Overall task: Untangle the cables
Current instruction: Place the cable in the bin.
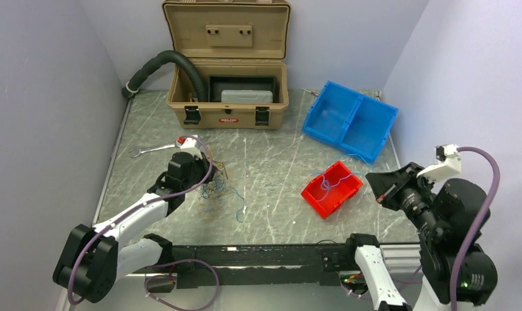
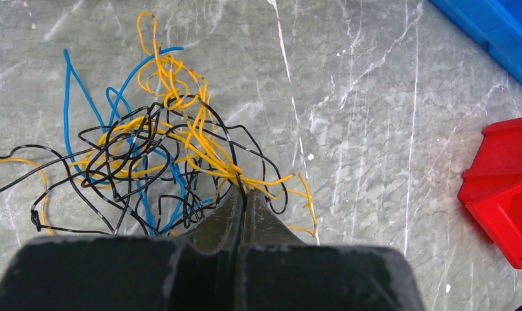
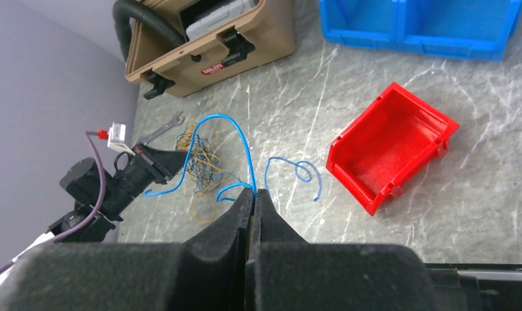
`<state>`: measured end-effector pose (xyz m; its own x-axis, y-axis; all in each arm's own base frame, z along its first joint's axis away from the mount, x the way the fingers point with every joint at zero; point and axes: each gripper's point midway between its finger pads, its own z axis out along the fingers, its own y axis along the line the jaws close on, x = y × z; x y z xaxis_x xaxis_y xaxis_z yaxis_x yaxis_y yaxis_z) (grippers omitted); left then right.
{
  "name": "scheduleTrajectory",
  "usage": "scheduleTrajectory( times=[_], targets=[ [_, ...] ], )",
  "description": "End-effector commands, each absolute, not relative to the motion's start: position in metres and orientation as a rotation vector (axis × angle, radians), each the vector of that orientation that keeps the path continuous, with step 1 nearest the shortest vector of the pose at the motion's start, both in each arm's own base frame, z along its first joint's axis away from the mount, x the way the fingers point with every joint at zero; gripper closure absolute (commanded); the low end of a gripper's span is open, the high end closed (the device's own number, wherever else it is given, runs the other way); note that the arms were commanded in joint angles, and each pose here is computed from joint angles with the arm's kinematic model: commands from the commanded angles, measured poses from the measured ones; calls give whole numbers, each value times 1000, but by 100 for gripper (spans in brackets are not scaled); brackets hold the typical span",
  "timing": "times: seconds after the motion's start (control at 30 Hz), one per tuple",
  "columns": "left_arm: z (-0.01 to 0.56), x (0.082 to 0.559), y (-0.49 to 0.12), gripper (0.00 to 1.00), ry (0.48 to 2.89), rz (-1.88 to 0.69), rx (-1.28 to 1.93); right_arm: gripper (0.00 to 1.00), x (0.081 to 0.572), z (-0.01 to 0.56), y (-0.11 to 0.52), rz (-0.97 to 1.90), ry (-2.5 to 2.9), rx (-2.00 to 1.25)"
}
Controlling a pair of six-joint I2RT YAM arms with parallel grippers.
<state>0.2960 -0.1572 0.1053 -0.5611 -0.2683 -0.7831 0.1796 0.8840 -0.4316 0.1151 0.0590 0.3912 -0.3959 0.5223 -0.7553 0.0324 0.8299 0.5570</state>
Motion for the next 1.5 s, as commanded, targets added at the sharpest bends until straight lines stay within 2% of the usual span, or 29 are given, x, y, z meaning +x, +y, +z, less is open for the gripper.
scheduleTrajectory(
  times=[0.0, 0.23, 0.5, 0.73, 1.03, 1.27, 1.37, 1.47],
  targets=[
    [122, 302, -164, 100, 2031, -617, -55, 100, 96, 402, 58, 531, 1911, 383],
    [123, 302, -166, 100, 2033, -620, -46, 100, 111, 370, 51, 505, 1961, 451],
    [123, 303, -164, 100, 2033, -599, -50, 100, 165, 325, 43, 528, 1955, 566],
    [123, 302, -164, 100, 2036, -595, -46, 100, 199, 277, 9, 344, 1971, 730],
    [123, 301, -164, 100, 2036, -594, -45, 100, 202, 246, -41, 19, 1993, 954],
    [121, 302, -164, 100, 2043, -589, -40, 100, 209, 221, -32, 42, 2100, 908],
    [120, 302, -164, 100, 2048, -587, -39, 100, 195, 210, -57, -147, 2084, 1082],
    [120, 301, -164, 100, 2047, -587, -39, 100, 195, 222, -70, -224, 2026, 1108]
  ],
)
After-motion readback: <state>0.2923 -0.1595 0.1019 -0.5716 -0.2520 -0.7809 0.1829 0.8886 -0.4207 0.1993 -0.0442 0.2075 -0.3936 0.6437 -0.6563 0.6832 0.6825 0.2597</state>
